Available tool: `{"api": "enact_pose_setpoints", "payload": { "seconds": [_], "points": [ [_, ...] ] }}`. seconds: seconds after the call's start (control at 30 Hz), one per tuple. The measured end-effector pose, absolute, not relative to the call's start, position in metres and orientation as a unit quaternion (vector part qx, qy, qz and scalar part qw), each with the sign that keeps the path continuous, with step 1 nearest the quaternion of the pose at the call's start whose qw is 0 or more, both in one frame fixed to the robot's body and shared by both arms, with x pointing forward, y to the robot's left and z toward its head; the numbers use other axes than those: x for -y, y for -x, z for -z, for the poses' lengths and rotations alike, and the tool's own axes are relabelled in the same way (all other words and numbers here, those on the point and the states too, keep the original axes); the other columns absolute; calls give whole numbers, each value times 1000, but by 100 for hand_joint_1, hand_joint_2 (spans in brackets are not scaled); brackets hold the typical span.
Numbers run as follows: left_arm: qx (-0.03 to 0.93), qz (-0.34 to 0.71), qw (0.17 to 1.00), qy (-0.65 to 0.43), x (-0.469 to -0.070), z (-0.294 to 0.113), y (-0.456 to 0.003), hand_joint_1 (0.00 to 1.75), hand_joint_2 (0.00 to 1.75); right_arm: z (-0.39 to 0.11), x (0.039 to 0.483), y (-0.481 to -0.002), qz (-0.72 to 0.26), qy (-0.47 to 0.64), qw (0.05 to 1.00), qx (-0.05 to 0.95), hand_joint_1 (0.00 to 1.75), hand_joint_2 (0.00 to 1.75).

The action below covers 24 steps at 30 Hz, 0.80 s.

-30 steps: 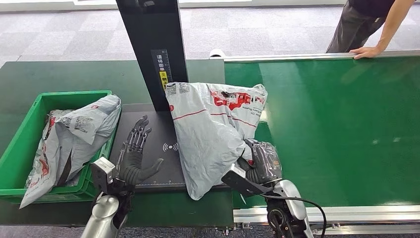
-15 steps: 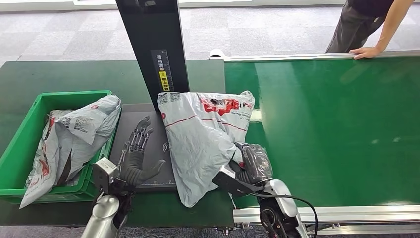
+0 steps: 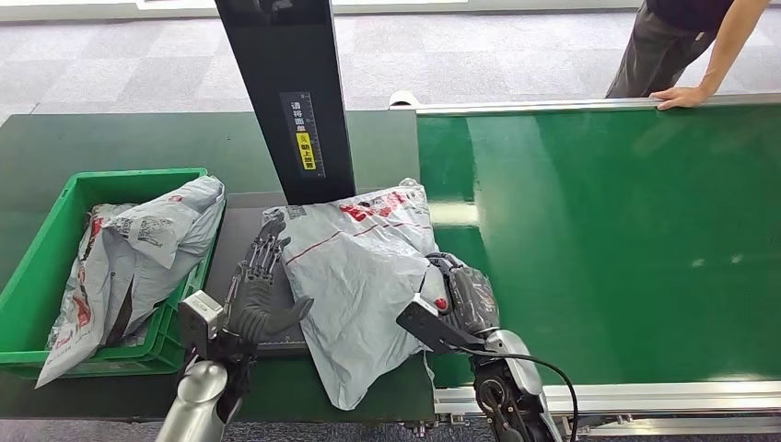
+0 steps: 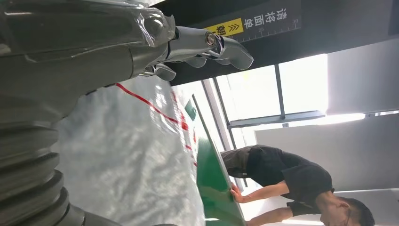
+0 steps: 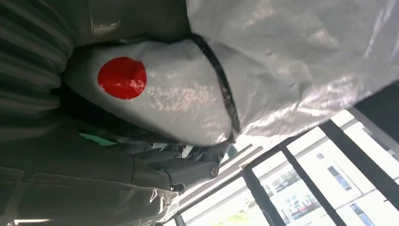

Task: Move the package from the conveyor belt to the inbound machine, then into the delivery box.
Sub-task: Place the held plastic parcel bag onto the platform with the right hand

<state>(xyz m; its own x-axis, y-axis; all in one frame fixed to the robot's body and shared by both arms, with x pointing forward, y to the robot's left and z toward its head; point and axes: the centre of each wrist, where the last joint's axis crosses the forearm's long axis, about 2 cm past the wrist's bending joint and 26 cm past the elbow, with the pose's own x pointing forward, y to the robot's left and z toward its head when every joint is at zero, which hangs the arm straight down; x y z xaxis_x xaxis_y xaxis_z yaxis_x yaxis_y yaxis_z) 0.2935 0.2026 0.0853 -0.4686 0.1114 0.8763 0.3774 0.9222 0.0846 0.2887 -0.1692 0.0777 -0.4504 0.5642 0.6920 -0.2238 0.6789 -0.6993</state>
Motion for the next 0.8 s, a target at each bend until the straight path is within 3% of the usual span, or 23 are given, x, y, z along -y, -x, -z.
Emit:
{"api": "enact_pose_setpoints", "payload": {
  "seconds": [0.47, 0.63, 0.8],
  "points": [
    [846, 139, 490, 159, -194, -90, -299, 0, 175, -72, 167, -288, -382, 76, 505, 771, 49, 175],
    [847, 139, 490, 154, -194, -90, -300, 0, 175, -73, 166, -288, -382, 59, 496, 777, 2, 175],
    [844, 139, 494, 158, -196, -89, -300, 0, 175, -78, 163, -291, -362, 66, 489, 791, 0, 175]
  ]
}}
